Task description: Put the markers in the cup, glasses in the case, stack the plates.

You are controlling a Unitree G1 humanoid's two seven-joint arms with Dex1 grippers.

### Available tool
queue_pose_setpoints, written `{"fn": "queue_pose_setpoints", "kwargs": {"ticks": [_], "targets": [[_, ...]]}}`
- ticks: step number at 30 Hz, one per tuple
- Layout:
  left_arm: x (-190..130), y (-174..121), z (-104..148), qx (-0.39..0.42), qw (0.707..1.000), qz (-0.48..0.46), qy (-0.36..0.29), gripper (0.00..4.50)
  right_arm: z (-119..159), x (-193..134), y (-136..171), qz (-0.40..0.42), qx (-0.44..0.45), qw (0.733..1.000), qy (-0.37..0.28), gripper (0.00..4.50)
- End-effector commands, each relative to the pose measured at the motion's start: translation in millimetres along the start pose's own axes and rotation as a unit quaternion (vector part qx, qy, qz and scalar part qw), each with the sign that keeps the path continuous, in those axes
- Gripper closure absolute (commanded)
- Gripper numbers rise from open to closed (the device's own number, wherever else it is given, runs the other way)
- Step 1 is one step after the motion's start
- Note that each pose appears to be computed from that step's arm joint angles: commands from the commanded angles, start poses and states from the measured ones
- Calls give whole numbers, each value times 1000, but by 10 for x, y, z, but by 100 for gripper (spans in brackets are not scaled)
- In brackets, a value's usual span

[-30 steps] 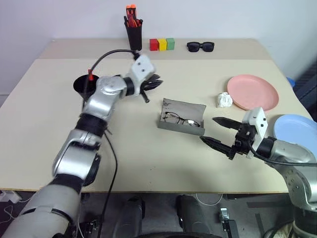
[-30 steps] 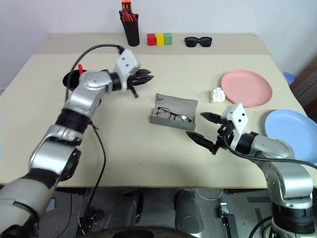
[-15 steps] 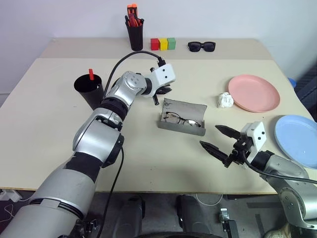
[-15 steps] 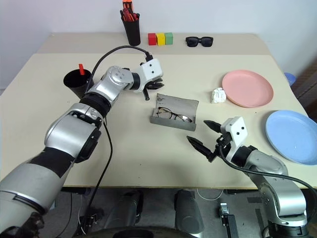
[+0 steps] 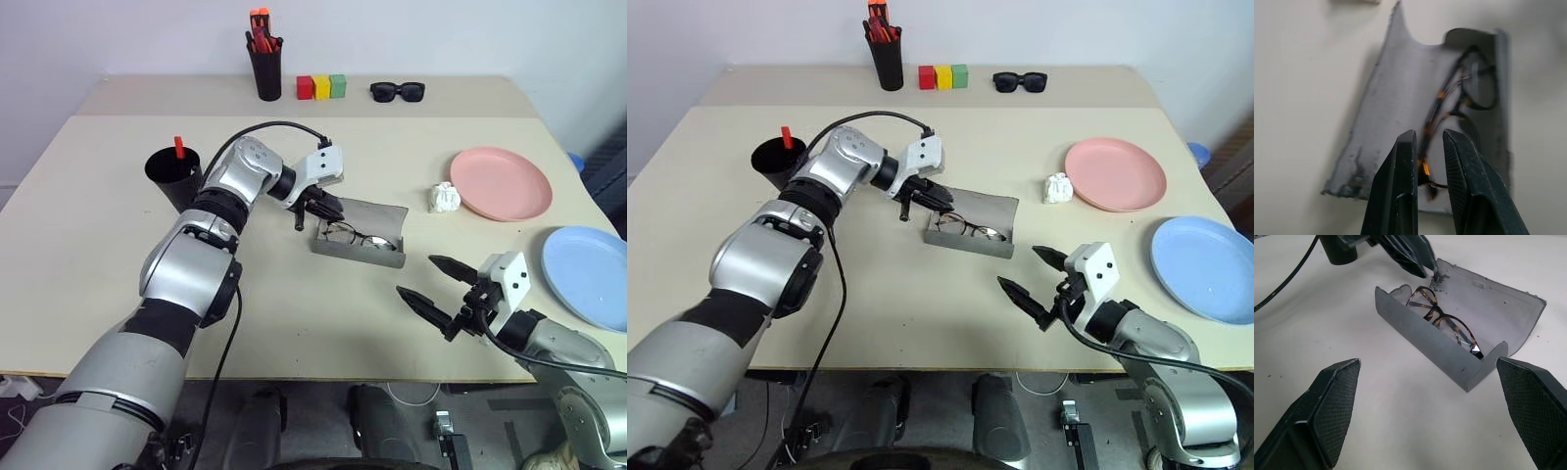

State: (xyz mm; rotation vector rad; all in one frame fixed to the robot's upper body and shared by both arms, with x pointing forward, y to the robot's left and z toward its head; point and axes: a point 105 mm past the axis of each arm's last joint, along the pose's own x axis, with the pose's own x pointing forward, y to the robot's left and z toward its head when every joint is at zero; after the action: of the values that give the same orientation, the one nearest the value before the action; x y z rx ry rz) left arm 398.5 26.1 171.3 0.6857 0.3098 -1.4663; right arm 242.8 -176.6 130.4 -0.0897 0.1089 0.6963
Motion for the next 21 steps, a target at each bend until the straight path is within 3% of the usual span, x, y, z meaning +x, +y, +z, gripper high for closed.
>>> {"fn": "queue_pose_setpoints", "kwargs": {"ticks": [1, 8, 15, 21], "targets": [[-47, 27, 75, 9, 1000, 10, -23, 367, 130, -21, -39, -6, -22, 1000, -22, 0], [-92, 150, 181, 18, 997, 61, -43, 367, 121, 1, -68, -4, -24, 999, -23, 0], [-11, 461, 303, 62, 973, 221, -24, 367, 128, 24, -54, -3, -27, 999, -27, 0], [166, 454, 292, 73, 969, 235, 0, 367, 155, 28, -19, -6, -26, 999, -30, 0]]}}
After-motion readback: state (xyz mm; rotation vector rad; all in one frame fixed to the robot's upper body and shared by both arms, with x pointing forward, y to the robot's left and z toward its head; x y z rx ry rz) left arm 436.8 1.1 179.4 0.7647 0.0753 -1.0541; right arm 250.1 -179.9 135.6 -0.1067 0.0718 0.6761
